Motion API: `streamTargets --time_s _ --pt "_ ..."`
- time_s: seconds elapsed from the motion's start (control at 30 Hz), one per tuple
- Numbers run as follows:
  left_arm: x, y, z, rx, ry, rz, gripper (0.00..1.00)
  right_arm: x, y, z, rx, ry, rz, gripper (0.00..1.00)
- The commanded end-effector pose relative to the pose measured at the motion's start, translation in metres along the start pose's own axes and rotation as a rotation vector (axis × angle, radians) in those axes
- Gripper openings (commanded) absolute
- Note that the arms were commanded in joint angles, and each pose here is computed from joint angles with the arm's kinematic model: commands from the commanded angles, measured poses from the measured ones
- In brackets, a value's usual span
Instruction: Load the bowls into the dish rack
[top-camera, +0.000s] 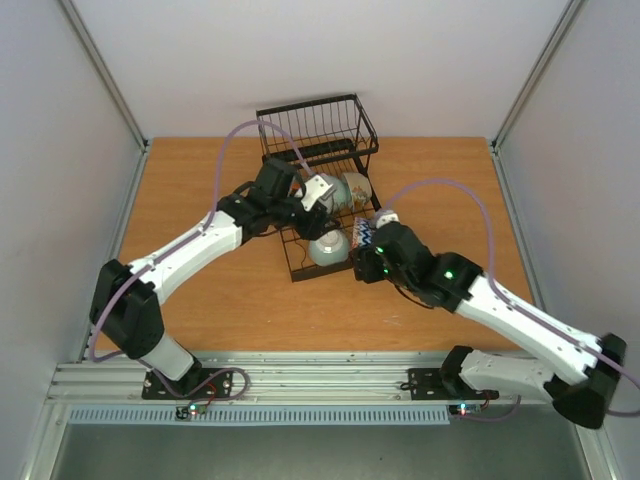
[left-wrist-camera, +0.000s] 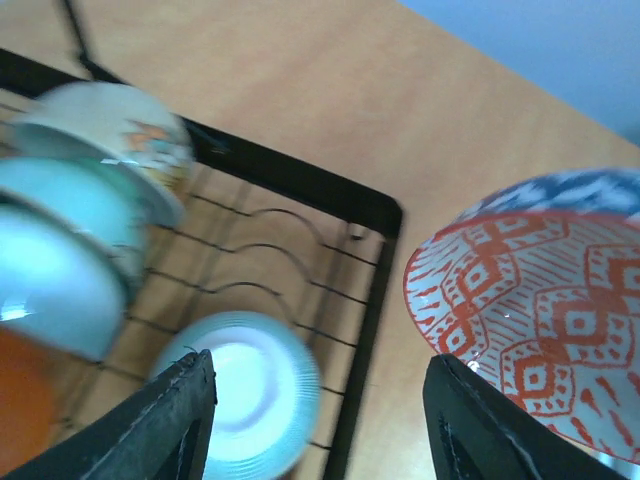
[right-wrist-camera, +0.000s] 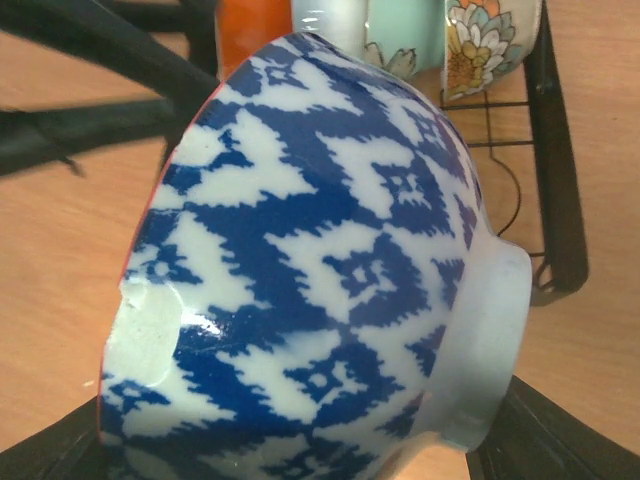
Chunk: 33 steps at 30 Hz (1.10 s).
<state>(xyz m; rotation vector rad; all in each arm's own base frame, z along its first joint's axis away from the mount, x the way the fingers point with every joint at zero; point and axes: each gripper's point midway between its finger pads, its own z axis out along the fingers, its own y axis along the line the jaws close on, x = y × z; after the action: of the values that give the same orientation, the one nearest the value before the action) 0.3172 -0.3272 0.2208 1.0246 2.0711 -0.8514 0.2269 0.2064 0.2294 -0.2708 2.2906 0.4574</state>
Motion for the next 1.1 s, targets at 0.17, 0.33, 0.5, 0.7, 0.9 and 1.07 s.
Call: streamTargets --time_s 0.17,0.33,0.5,0.7,0.9,1.07 --pt "-0.053 0.065 -0.090 -0.503 -0.153 0.142 0.58 -0.028 -0.021 0.071 0.343 0.097 -0.271 0.01" --pt "-0.062 0.067 -0.123 -0.561 -0.193 0.166 0.59 -0.038 -0.039 0.098 0.503 0.145 -0.357 0.01" --pt "-0.060 0.069 -0.128 -0.569 -0.201 0.165 0.59 -0.036 -0.052 0.112 0.572 0.195 -0.393 0.01" --pt "-0.059 0.071 -0.123 -0.559 -0.190 0.164 0.59 -0.023 -0.068 0.126 0.660 0.275 -0.443 0.01" --pt "-0.057 0.070 -0.122 -0.554 -0.182 0.165 0.59 -0.010 -0.079 0.138 0.705 0.346 -0.473 0.01" --pt "-0.057 0.070 -0.123 -0.553 -0.184 0.160 0.60 0.001 -0.086 0.150 0.734 0.397 -0.490 0.01"
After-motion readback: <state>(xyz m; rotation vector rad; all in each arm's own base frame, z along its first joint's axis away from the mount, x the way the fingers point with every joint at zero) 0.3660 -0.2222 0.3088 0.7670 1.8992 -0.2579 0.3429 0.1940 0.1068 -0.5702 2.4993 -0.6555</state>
